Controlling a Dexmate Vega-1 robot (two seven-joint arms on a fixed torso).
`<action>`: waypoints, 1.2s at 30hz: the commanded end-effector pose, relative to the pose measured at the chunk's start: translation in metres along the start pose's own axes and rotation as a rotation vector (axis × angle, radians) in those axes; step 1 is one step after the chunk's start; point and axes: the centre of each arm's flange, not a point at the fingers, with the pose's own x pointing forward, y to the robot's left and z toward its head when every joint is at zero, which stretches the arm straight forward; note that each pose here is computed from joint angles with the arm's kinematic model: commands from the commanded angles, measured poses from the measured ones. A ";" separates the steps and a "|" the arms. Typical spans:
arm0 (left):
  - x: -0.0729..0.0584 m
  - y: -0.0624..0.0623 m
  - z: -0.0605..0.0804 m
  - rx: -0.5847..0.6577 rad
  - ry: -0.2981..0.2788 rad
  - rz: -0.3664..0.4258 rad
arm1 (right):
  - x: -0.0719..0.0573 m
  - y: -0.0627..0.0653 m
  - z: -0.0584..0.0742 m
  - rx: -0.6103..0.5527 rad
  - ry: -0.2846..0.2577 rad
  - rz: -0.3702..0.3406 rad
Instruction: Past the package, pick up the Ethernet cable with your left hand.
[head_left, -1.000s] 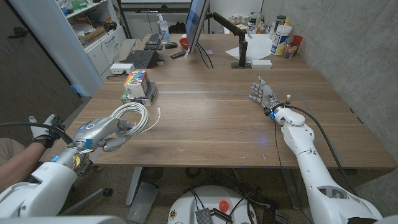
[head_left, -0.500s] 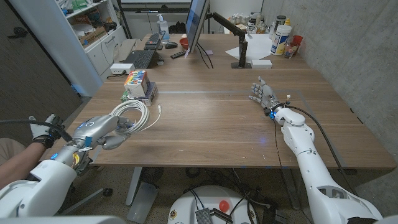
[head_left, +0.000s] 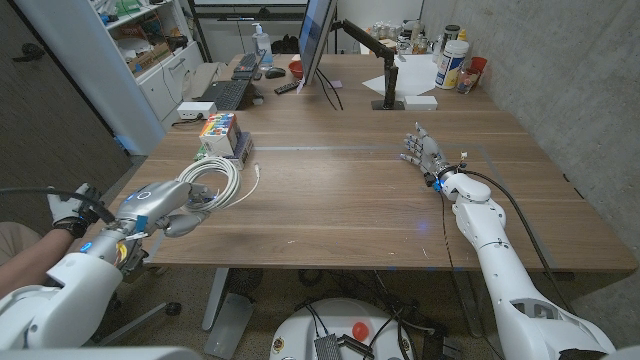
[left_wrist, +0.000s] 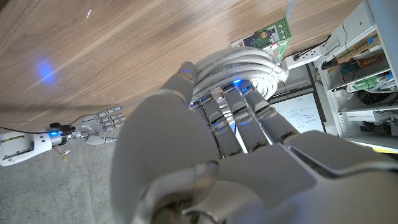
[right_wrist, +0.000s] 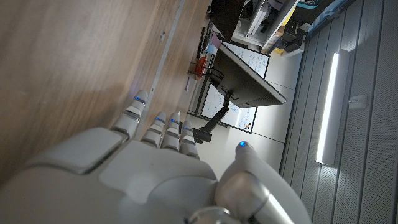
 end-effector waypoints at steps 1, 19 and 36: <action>-0.001 0.005 0.001 0.007 0.000 0.006 | 0.000 0.000 0.000 -0.004 0.005 0.002; -0.008 0.024 0.001 0.001 0.013 0.053 | 0.000 0.000 -0.001 -0.006 0.020 0.006; -0.014 0.030 -0.003 -0.025 0.026 0.077 | 0.001 0.001 -0.001 -0.009 0.023 0.009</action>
